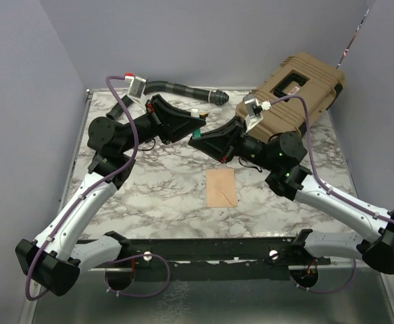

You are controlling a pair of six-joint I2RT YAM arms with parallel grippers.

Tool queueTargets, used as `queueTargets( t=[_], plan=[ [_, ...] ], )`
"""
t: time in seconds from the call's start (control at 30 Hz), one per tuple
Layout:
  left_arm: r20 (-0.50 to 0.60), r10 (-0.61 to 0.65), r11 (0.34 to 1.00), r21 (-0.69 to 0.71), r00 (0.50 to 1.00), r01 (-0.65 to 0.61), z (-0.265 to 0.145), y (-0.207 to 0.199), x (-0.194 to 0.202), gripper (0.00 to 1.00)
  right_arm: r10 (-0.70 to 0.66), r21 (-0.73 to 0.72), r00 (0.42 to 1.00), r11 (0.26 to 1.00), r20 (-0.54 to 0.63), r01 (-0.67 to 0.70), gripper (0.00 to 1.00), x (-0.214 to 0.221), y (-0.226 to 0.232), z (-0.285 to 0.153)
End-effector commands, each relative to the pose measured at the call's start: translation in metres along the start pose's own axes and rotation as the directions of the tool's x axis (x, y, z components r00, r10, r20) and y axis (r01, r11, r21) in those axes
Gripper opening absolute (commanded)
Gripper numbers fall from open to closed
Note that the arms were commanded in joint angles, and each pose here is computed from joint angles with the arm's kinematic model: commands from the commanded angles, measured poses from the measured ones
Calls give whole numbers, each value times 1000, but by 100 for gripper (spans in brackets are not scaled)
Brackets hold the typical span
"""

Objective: Place the letter into the envelope and seal it

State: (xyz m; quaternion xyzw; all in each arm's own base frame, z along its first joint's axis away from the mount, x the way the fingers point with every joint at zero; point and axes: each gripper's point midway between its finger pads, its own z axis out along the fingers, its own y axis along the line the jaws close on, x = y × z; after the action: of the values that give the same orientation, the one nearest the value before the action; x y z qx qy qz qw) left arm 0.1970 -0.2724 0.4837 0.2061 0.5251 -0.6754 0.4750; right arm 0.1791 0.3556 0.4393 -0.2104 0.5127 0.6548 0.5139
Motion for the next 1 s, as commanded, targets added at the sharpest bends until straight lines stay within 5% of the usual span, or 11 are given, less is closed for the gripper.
queueTargets(
  t=[0.0, 0.1, 0.2, 0.4, 0.67, 0.77, 0.87, 0.97],
  plan=[
    [45, 1, 996, -88, 999, 3, -1, 26, 6, 0, -182, 160, 982, 969, -44, 187, 1, -4, -36, 7],
    [107, 54, 981, -193, 993, -33, -5, 49, 0, 0, -390, 299, 912, 862, -127, 410, 1, -11, -76, 3],
    [151, 122, 955, -288, 981, -75, -11, 72, -6, 0, -595, 416, 764, 647, -249, 639, 1, -23, -121, -7],
    [198, 160, 943, -319, 967, -91, -2, 85, -23, 0, -776, 566, 504, 236, -380, 790, 1, -63, -181, 1],
    [346, 109, 858, -506, 932, 88, -14, 128, -46, 0, -745, 666, 410, -60, -526, 744, 1, -73, -221, 3],
    [384, 42, 804, -562, 923, 197, -19, 146, -43, 0, -702, 628, 451, 7, -552, 778, 1, -52, -225, 11],
    [363, 6, 804, -556, 932, 212, -14, 149, -38, 0, -624, 607, 596, 234, -505, 760, 7, -28, -217, 21],
    [306, 11, 822, -545, 952, 166, -11, 148, -35, 0, -495, 579, 770, 514, -403, 633, 33, -5, -187, 29]
  ],
)
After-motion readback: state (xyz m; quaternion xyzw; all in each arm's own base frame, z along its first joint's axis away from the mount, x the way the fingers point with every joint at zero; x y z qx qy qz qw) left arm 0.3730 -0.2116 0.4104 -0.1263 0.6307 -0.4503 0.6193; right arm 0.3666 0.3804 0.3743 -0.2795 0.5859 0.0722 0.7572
